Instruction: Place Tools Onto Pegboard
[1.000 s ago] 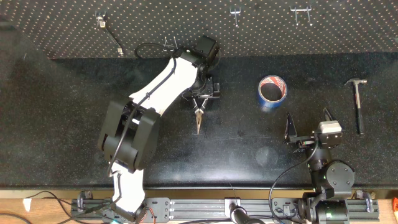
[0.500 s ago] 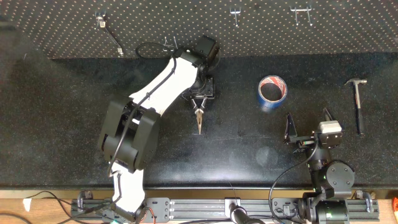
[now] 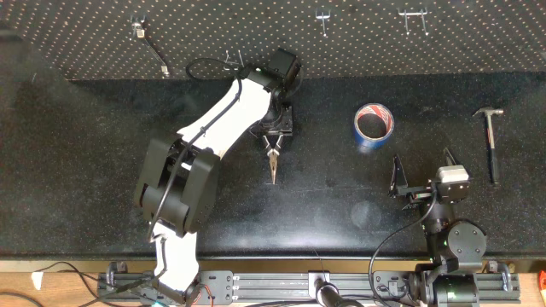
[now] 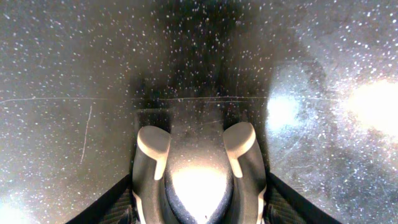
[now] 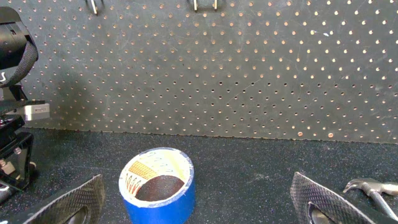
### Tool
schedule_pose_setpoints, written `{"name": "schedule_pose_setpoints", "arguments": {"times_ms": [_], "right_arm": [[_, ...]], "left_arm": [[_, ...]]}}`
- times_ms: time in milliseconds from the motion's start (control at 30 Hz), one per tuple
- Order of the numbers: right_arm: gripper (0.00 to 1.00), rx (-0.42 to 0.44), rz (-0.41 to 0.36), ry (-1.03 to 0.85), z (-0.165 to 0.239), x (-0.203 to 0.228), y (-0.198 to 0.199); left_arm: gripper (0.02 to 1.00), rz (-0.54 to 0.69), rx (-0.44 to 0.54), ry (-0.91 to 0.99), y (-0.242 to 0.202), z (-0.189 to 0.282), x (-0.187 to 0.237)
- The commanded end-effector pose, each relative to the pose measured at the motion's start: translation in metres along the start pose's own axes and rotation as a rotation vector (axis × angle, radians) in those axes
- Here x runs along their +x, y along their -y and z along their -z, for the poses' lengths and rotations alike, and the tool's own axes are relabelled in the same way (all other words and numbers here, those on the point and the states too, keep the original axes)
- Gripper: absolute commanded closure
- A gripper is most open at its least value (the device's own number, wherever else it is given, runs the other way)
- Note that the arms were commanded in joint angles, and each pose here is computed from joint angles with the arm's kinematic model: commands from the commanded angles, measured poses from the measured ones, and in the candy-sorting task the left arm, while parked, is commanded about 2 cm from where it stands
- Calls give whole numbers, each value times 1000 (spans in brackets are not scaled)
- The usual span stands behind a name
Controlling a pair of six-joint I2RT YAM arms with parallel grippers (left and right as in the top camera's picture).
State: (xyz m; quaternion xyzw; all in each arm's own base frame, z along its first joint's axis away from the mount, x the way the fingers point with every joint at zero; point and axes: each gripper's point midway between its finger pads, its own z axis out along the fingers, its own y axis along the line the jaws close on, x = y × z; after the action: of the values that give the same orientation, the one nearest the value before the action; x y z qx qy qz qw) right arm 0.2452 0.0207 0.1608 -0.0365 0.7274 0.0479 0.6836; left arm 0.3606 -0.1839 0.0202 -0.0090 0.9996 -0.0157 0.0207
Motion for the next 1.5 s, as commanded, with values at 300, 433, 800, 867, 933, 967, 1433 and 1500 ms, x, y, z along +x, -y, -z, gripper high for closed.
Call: {"name": "schedule_pose_setpoints", "arguments": {"times_ms": [300,433,800,867,933,967,1433,1500], "right_arm": [[25,3,-15,-1,0,1,1],[25,3,-15,-1,0,1,1],[25,3,-15,-1,0,1,1],[25,3,-15,-1,0,1,1],[25,3,-15,-1,0,1,1],[25,3,-15,-1,0,1,1],[25,3,-15,-1,0,1,1],[25,3,-15,-1,0,1,1]], "left_arm": [[993,46,-54,197,-21,81,-13],[991,108,-150,516,-81,211,18],[993,236,-160,1371,-99,294,-82],[991,228,-162,1358,-95,284,-88],[991,204,-152,1338,-87,268,-98],[991,200,-142,1340,-84,265,-101],[989,164,-143,1291,-69,215,-127],[991,163,-150,1282,-70,209,-128]]}}
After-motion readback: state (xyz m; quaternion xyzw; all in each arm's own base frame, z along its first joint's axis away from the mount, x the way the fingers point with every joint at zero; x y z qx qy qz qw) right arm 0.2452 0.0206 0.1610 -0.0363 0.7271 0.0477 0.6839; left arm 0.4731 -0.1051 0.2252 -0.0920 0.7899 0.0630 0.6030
